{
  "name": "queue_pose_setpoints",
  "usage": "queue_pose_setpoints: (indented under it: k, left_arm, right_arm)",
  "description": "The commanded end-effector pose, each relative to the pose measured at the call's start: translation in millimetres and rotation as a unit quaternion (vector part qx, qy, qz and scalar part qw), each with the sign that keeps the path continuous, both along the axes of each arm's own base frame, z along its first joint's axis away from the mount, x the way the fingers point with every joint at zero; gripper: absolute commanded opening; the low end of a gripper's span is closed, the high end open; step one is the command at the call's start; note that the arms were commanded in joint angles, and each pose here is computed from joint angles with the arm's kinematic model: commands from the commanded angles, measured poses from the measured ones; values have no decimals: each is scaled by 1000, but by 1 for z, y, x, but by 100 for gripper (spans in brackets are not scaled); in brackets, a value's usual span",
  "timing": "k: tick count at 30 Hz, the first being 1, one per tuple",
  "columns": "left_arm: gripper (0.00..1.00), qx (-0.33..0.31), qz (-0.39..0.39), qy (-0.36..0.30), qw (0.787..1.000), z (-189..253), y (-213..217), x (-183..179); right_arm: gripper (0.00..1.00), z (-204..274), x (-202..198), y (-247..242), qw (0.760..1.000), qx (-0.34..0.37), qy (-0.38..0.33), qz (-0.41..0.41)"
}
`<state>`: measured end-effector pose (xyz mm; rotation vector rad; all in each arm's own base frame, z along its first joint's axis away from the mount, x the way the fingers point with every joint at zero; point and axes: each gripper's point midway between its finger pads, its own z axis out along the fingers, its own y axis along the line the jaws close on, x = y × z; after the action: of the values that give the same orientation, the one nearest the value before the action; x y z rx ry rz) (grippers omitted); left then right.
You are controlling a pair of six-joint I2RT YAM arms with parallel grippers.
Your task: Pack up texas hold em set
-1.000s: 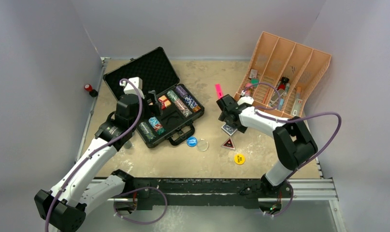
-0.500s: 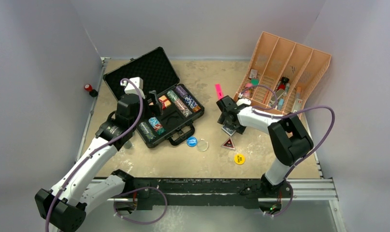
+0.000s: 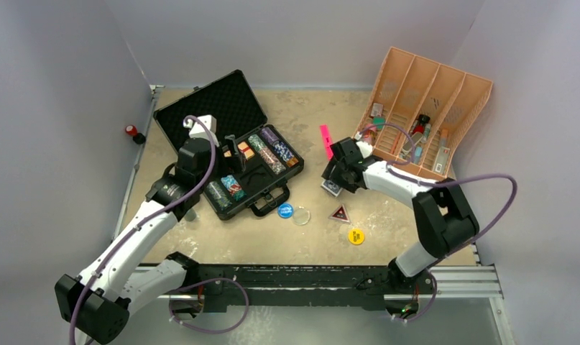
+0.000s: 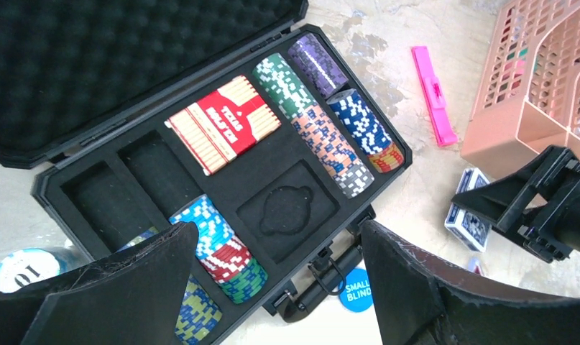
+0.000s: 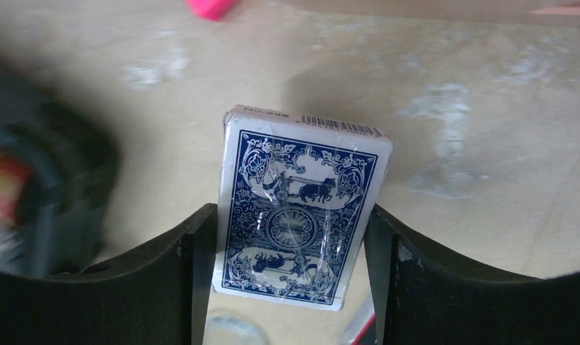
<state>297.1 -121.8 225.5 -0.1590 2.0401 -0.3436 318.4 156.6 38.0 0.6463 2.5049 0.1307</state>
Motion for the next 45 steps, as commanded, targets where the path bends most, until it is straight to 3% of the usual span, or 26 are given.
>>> queue_pose_setpoints:
  k: [1, 11, 16, 25, 31, 34, 39, 45]
  left_arm:
    - [84, -46, -23, -11, 999, 6, -17, 2]
    - [82, -192, -97, -62, 975, 22, -81, -3]
    - [82, -181, -118, -104, 971, 33, -127, -12]
    - [75, -206, -192, -181, 942, 50, -184, -23]
    - [74, -214, -237, -217, 922, 59, -211, -36]
    - [72, -211, -234, -218, 923, 56, -217, -37]
    - [63, -209, -219, -214, 929, 53, -226, -28]
    - [38, -218, -214, -218, 927, 55, -235, -24]
  right_arm:
    - [45, 56, 18, 36, 990, 109, -84, 32]
    - [46, 136, 10, 78, 939, 296, -165, 53]
    - [48, 179, 2, 89, 907, 372, -188, 59]
    - [49, 230, -14, 87, 854, 468, -224, 34]
    - [50, 249, -19, 82, 835, 495, -239, 22]
    - [50, 255, -20, 82, 829, 502, -244, 24]
    - [50, 255, -23, 83, 827, 509, -239, 26]
    - [51, 250, -23, 84, 827, 511, -233, 22]
